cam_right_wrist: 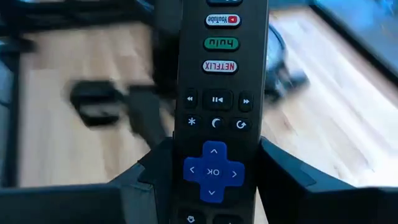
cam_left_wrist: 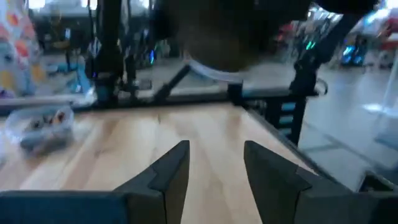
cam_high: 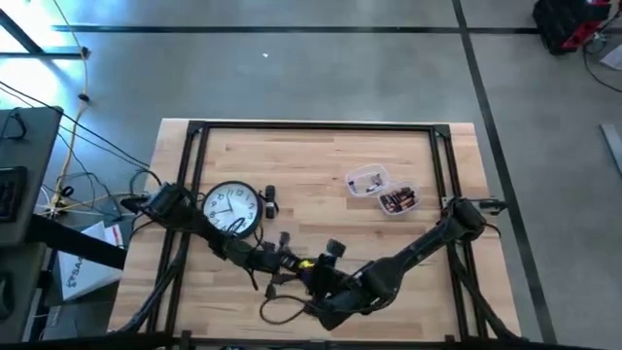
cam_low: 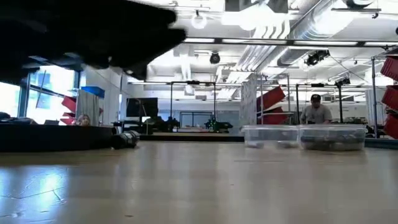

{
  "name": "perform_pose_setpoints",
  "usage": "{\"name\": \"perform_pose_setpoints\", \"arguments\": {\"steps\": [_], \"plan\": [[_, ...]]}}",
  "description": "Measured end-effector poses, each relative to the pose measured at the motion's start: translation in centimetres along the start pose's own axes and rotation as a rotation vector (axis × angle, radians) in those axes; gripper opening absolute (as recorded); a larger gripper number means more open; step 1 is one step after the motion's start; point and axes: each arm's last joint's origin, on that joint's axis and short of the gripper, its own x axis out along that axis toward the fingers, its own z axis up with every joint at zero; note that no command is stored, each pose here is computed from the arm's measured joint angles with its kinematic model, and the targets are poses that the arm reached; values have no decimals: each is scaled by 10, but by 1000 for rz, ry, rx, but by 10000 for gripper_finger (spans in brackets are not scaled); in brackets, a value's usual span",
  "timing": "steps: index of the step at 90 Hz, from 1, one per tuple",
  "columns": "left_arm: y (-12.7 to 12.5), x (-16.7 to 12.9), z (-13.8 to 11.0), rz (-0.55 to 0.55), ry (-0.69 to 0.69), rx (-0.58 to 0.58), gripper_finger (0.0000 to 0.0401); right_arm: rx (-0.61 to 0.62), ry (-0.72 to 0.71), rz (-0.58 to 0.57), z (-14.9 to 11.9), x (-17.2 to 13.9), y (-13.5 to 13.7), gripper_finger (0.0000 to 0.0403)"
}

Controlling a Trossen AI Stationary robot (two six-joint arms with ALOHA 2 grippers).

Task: Insert battery
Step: Put the black remote control on the table upside down

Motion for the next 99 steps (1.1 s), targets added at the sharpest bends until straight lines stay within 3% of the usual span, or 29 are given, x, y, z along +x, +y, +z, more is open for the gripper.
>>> {"name": "perform_pose_setpoints", "arguments": {"steps": [8,37,68,99], "plan": [[1,8,0,-64,-40,2,139,-40,-48,41,6,0,4,147],[-1,9,8,-99,-73,23,163,-83,-70,64,6,-5,9,147],[-7,-29,26,-58,-70,47,163,-68,-33,57,-9,-20,20,147],[-25,-26,43,-38,-134,147,163,-43,-7,87,-25,-9,22,147]]}}
